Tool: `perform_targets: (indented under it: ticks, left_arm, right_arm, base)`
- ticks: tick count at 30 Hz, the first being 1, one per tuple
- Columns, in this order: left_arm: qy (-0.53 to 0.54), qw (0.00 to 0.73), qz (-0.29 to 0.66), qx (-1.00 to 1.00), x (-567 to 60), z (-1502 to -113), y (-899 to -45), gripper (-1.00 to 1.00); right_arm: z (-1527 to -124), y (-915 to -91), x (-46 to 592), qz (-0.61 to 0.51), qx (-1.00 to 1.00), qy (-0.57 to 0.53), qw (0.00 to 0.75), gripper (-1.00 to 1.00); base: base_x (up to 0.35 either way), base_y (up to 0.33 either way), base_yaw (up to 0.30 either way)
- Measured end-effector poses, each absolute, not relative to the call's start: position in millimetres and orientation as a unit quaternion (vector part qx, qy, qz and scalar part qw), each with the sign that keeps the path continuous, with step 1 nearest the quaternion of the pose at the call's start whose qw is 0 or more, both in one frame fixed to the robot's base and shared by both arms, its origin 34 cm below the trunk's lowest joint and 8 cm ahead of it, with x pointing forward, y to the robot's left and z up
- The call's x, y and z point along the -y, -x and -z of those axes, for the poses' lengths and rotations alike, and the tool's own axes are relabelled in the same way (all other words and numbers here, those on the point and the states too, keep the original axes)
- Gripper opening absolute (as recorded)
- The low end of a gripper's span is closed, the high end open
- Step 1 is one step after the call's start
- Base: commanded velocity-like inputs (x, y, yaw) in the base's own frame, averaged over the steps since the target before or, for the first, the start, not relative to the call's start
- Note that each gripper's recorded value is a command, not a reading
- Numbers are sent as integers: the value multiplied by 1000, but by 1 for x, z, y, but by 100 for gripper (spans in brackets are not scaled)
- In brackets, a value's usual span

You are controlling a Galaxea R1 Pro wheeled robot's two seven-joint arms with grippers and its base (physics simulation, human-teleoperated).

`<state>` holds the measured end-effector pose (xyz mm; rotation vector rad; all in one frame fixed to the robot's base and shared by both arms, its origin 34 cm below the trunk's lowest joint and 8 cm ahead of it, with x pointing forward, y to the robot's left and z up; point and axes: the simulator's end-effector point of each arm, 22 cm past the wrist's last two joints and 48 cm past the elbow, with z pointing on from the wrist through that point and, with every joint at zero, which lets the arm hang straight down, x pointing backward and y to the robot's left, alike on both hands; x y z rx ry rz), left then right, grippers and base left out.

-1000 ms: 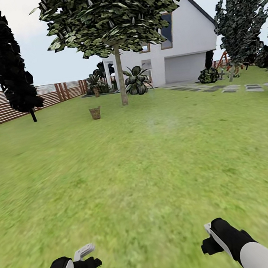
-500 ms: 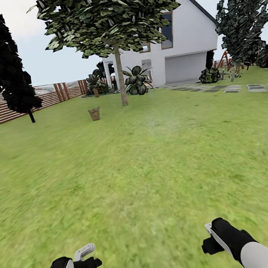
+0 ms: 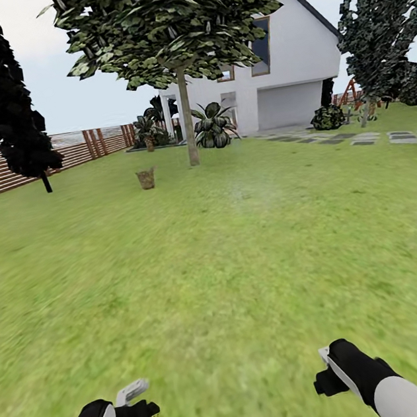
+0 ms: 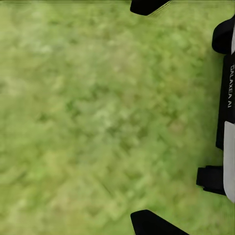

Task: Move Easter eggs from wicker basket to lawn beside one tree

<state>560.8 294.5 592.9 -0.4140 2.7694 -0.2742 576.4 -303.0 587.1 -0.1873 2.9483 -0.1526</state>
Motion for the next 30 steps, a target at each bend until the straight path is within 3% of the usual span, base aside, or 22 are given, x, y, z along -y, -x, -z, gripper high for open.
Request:
perform_targets:
  ticks: [30]
  left_arm:
    - [147,164,95,-971,-296,-593,-561,100]
  right_arm:
    - [-587,-578,302,51,-992,64,95,100]
  base:
    - [339,0,0]
